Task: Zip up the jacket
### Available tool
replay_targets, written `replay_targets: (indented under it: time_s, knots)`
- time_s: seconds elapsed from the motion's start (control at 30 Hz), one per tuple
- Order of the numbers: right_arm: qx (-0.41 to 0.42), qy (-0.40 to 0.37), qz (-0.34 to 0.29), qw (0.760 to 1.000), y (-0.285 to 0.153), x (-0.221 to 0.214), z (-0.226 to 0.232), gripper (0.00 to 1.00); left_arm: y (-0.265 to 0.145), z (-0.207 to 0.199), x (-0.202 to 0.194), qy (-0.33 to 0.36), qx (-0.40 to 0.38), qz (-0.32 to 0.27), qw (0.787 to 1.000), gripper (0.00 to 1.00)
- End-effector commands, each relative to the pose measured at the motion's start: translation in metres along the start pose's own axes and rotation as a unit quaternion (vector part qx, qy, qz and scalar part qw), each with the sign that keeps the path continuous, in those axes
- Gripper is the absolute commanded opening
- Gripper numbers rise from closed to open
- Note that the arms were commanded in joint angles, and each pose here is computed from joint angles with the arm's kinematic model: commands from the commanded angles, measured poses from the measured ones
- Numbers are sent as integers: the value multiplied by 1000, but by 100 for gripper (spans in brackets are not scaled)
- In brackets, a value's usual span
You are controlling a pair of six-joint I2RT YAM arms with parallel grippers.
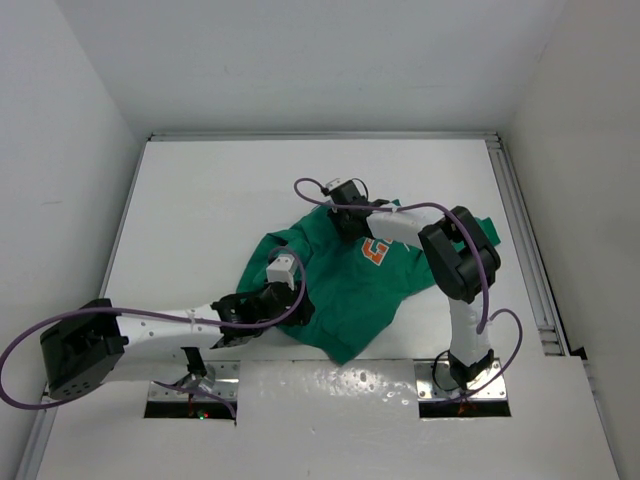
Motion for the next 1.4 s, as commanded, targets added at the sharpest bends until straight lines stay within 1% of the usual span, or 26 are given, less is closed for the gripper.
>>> replay_targets:
  time_s: [0.0, 0.13, 0.23, 0.27, 0.37, 0.4, 0.47, 0.53, 0.6, 0.63, 0.7, 0.77, 0.8, 0.83, 0.87, 0.93, 0.97, 1.03, 1.13, 1.17, 1.37]
  knots:
    - [-24, 0, -22, 999, -7, 11, -7, 30, 0, 1, 0, -11, -14, -9, 1000, 49]
    - [-42, 12, -32, 999, -8, 9, -9, 28, 1, 3, -1, -8, -6, -5, 1000, 46]
    - [-53, 11, -33, 998, -10, 8, -11, 24, 1, 6, -3, -8, 0, -5, 1000, 45]
    - [-55, 8, -30, 998, -9, 7, -12, 21, 1, 6, -3, -7, -1, -4, 1000, 45]
    - [-56, 2, -20, 998, -7, 7, -12, 18, 1, 6, -3, -7, -1, -5, 1000, 45]
    - [-57, 4, -17, 998, -5, 6, -12, 16, 1, 6, -4, -9, -2, -5, 1000, 44]
    - [-60, 9, -27, 998, -6, 5, -11, 11, 1, 6, -5, -11, -7, -2, 1000, 38]
    - [-65, 15, -32, 997, -6, 5, -12, 8, 0, 6, -4, -10, -7, 0, 1000, 37]
    - [-78, 20, -38, 996, -10, 7, -15, 4, 1, 8, -6, -9, -3, 1, 1000, 37]
    - [-80, 20, -41, 996, -12, 7, -15, 0, 1, 8, -7, -8, -3, 2, 1000, 40]
    - [-87, 24, -57, 994, -17, 12, -17, 0, 1, 8, -6, -3, 1, 4, 1000, 44]
    - [-96, 25, -65, 993, -22, 16, -19, 0, 1, 9, -7, -3, 5, 2, 1000, 45]
    - [-99, 26, -67, 992, -24, 15, -20, 0, 1, 9, -7, -3, 3, 2, 1000, 44]
    - [-101, 30, -76, 991, -26, 17, -21, 0, 2, 8, -6, -4, 0, 2, 1000, 40]
    - [-109, 35, -83, 990, -30, 15, -23, 0, 2, 7, -6, -2, -3, 4, 1000, 28]
    - [-116, 39, -94, 988, -33, 18, -25, 0, 4, 7, -8, 1, -5, 8, 1000, 18]
    - [-118, 41, -98, 987, -34, 19, -25, 0, 5, 7, -9, 2, -4, 9, 1000, 10]
    - [-128, 44, -105, 985, -37, 21, -27, 0, 8, 6, -11, 7, -9, 19, 1000, 2]
    - [-156, 45, -108, 981, -36, 24, -34, 0, 8, 6, -10, 12, 3, 20, 1000, 0]
    - [-164, 46, -106, 980, -34, 25, -38, 0, 5, 6, -6, 5, 1, 8, 1000, 0]
    - [-202, 63, -110, 971, -23, 34, -60, 0, -9, 14, 0, -2, 14, -20, 1000, 0]
Point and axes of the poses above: each gripper's point midway between its finger pads, its own y axis out along the fingers, its own z axis along the line the jaws close on, x = y × z, the point moved 10 cm from there along -y, back along the fingers, and after that the axes turned 2 degrees about -y, right-handed, at the moved point
